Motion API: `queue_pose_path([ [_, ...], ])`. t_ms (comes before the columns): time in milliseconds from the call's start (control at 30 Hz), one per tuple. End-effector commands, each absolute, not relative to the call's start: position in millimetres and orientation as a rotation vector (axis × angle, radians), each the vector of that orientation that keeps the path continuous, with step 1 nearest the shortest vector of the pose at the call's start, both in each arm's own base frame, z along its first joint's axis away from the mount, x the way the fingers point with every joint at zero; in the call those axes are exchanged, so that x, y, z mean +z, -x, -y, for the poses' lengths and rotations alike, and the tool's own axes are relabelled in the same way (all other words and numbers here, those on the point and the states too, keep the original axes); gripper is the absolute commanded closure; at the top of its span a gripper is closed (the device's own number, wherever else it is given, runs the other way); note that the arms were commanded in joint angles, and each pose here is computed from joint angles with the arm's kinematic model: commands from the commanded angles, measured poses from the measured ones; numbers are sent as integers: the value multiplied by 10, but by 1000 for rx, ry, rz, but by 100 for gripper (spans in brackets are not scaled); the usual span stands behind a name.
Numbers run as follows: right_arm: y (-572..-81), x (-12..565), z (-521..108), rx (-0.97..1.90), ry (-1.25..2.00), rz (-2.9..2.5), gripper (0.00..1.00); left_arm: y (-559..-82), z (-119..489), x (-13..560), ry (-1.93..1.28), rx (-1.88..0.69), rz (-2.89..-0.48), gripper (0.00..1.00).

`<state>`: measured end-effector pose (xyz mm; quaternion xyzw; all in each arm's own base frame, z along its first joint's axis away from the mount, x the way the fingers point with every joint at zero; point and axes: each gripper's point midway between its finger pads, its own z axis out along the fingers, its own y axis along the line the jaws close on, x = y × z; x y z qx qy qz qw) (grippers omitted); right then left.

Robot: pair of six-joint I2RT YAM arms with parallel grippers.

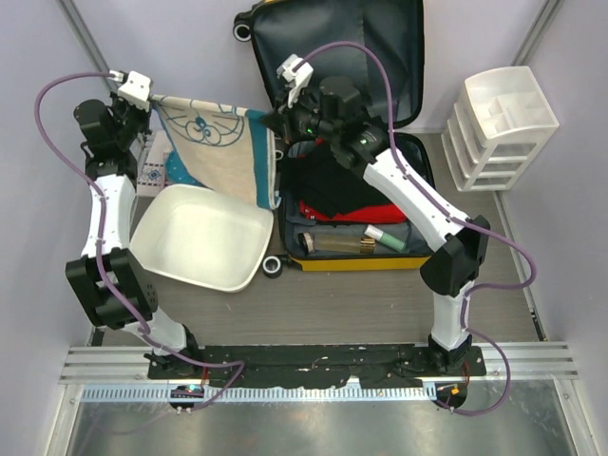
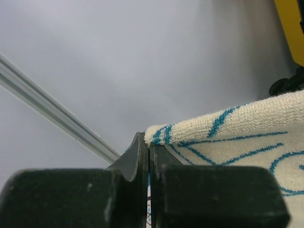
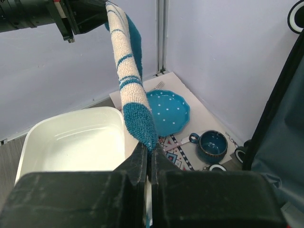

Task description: Open, take out, and arrange the luggage

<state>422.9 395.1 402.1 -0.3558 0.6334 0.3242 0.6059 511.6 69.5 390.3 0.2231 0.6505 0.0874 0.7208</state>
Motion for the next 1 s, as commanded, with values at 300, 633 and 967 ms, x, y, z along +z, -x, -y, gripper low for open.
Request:
queue_pose_path([
  [300, -3701, 4134, -4220, 772, 969, -1307, 99, -4374, -1178, 3989, -518, 228, -1422, 100],
  [633, -3090, 3572, -4274, 901, 1106, -1422, 99, -3488, -1139, 3237, -683, 36, -1613, 100],
  [967, -2222, 2481, -4390, 1039, 1306, -1611, 99, -2929, -1220, 2205, -995, -44, -1836, 100],
])
